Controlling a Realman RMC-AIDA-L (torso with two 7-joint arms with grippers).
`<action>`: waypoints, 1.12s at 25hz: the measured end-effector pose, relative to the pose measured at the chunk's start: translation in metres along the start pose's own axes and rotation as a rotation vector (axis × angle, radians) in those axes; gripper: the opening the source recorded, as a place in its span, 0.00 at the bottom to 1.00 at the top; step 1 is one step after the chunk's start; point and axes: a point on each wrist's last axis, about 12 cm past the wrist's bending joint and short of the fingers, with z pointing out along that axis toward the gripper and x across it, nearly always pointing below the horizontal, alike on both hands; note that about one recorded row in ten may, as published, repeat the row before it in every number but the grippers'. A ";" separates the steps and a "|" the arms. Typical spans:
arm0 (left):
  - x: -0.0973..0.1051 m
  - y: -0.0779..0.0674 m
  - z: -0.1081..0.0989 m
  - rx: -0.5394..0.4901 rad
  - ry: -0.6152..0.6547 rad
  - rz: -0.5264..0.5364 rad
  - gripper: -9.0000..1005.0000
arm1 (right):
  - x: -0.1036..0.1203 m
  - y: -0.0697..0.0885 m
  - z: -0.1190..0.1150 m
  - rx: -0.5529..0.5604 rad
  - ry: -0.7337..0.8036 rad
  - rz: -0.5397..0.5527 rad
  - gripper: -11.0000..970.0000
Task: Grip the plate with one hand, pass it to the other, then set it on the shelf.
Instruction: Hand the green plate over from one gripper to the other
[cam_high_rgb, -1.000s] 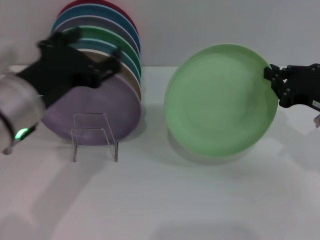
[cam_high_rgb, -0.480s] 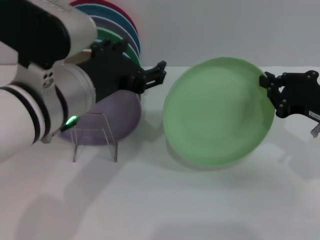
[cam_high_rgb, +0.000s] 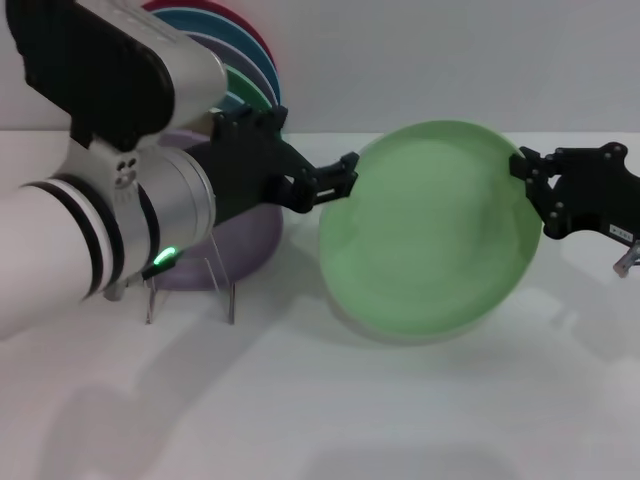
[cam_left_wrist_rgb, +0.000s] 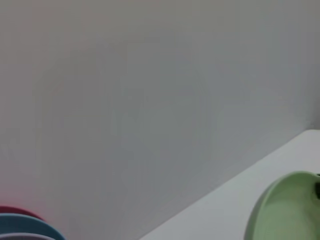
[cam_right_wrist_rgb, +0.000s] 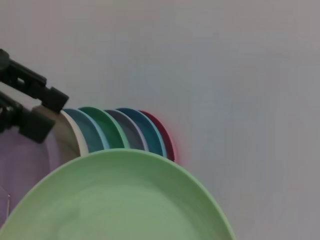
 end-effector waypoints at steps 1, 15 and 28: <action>0.001 -0.002 0.001 0.008 0.005 0.005 0.82 | -0.002 0.001 0.002 -0.014 -0.010 -0.004 0.03; 0.008 -0.007 0.011 0.031 0.030 0.014 0.80 | -0.013 0.009 0.012 -0.071 -0.064 -0.014 0.03; 0.012 -0.005 0.011 0.019 0.026 0.066 0.79 | -0.015 0.013 0.012 -0.109 -0.086 -0.013 0.03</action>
